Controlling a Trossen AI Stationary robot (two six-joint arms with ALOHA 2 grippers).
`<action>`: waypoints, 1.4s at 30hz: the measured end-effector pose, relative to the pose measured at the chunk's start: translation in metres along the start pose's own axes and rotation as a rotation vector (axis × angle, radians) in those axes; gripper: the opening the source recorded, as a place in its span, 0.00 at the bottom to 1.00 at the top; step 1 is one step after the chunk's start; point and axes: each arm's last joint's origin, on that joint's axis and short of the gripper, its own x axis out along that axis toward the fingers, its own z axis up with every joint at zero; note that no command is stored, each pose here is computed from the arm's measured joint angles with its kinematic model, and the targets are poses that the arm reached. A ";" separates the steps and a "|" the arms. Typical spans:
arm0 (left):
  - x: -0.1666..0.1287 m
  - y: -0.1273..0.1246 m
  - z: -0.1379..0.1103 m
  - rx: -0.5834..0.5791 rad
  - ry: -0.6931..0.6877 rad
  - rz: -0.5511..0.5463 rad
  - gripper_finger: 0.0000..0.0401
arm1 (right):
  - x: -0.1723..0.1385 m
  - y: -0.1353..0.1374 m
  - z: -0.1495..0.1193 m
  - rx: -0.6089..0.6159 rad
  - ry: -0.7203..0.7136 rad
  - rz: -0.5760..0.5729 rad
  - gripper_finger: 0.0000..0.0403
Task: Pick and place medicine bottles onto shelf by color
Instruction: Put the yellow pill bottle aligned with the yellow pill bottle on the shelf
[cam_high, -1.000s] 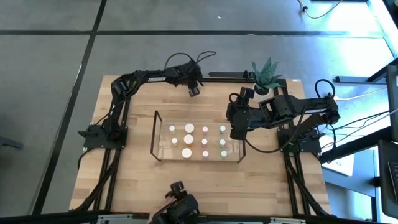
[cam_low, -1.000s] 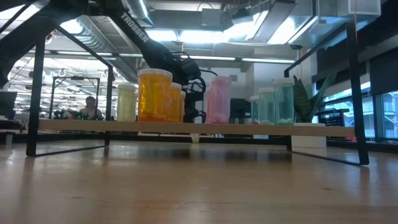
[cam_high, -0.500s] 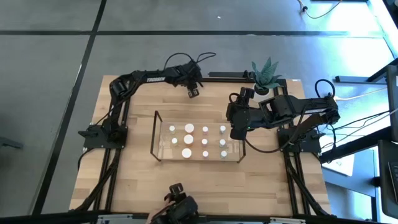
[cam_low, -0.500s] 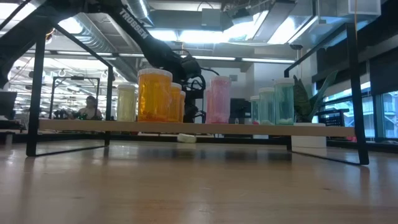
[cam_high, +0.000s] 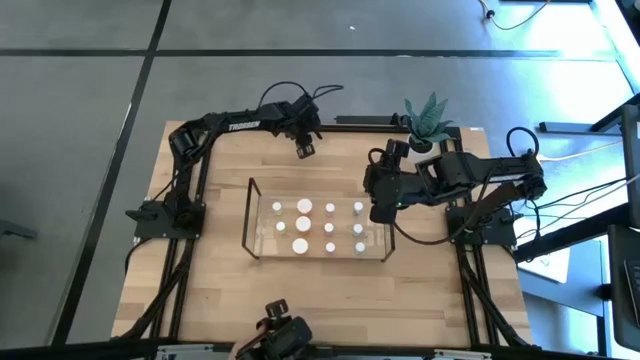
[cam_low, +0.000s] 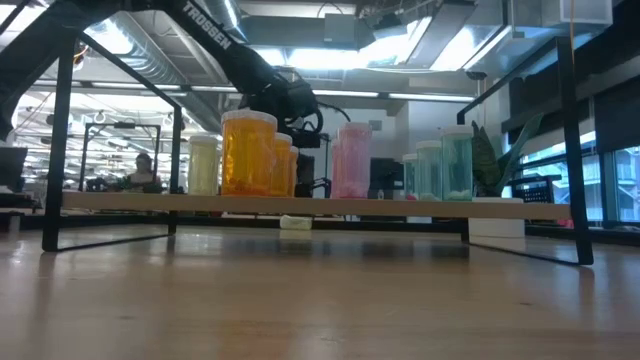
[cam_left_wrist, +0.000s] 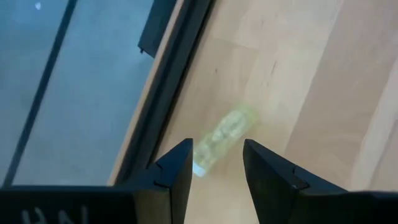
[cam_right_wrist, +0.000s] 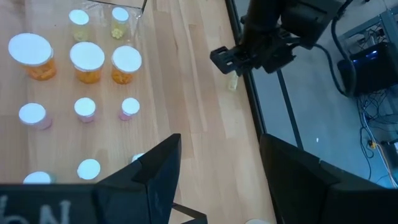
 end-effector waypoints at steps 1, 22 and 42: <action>0.000 0.000 -0.001 -0.012 0.008 -0.005 0.34 | 0.001 -0.001 0.000 0.004 0.003 -0.003 0.55; -0.028 0.021 -0.012 -0.320 0.056 -0.044 0.34 | 0.039 -0.062 0.000 0.116 0.083 0.084 0.55; -0.018 0.018 -0.017 0.508 -0.012 -0.203 0.34 | 0.042 -0.068 -0.002 0.079 0.093 0.076 0.55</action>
